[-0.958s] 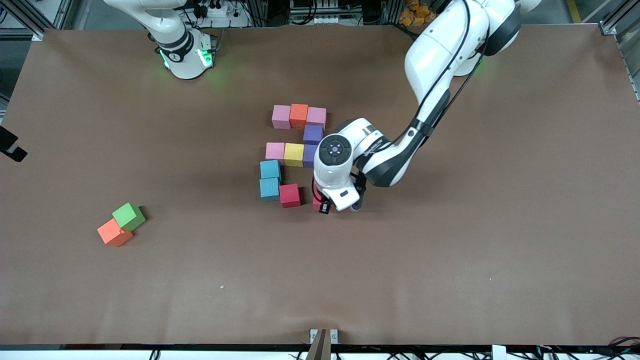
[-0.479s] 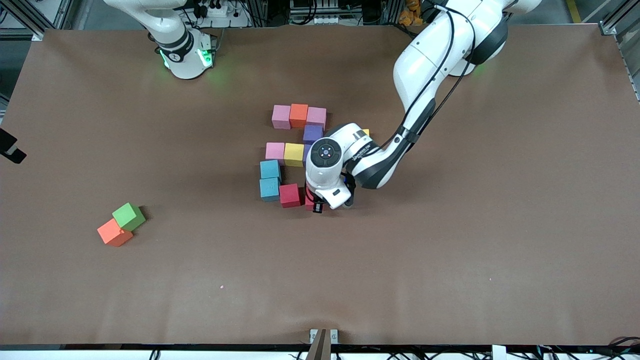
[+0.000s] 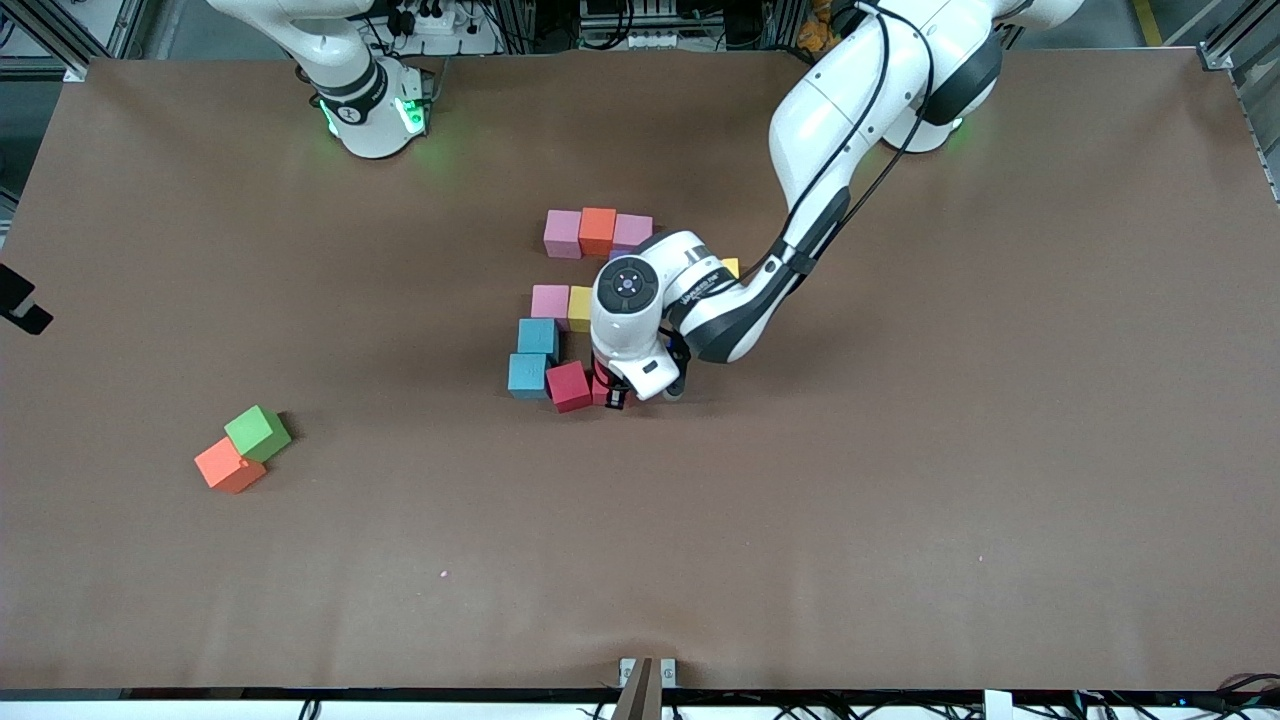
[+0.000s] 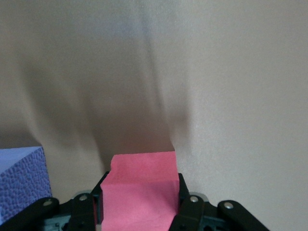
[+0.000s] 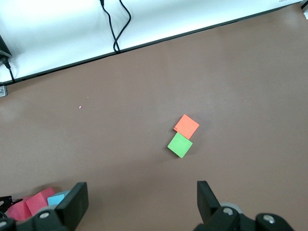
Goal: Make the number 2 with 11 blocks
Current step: 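Lower the red cube beside the first red cube and open the left gripper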
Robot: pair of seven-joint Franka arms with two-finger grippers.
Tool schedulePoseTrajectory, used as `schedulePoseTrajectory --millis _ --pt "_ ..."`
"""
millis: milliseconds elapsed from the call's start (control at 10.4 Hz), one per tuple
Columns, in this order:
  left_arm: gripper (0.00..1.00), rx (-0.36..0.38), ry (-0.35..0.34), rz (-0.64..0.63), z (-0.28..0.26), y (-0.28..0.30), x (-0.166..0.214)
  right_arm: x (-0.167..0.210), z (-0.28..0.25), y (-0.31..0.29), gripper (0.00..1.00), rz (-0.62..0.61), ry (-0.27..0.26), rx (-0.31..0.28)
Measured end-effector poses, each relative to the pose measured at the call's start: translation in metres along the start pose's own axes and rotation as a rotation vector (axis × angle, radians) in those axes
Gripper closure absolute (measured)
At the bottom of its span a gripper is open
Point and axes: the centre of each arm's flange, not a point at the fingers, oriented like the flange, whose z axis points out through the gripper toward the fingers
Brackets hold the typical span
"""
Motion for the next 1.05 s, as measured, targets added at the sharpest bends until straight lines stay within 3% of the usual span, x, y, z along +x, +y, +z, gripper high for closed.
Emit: schedulePoseTrajectory --millis 287,575,671,1054 --pt "0.44 -0.007 0.008 0.005 0.0 -0.001 -0.002 0.0 0.0 0.0 0.0 0.0 0.001 0.0" --pt "0.07 -0.013 0.013 0.0 0.0 0.004 0.004 0.0 0.0 0.0 0.0 0.0 0.001 0.0" --pt "0.0 -0.019 0.014 -0.006 -0.005 0.008 0.006 0.001 0.001 0.0 0.0 0.0 0.001 0.0" --pt "0.0 -0.022 0.052 0.002 -0.074 0.035 0.033 0.001 0.001 0.0 0.0 0.0 0.001 0.0"
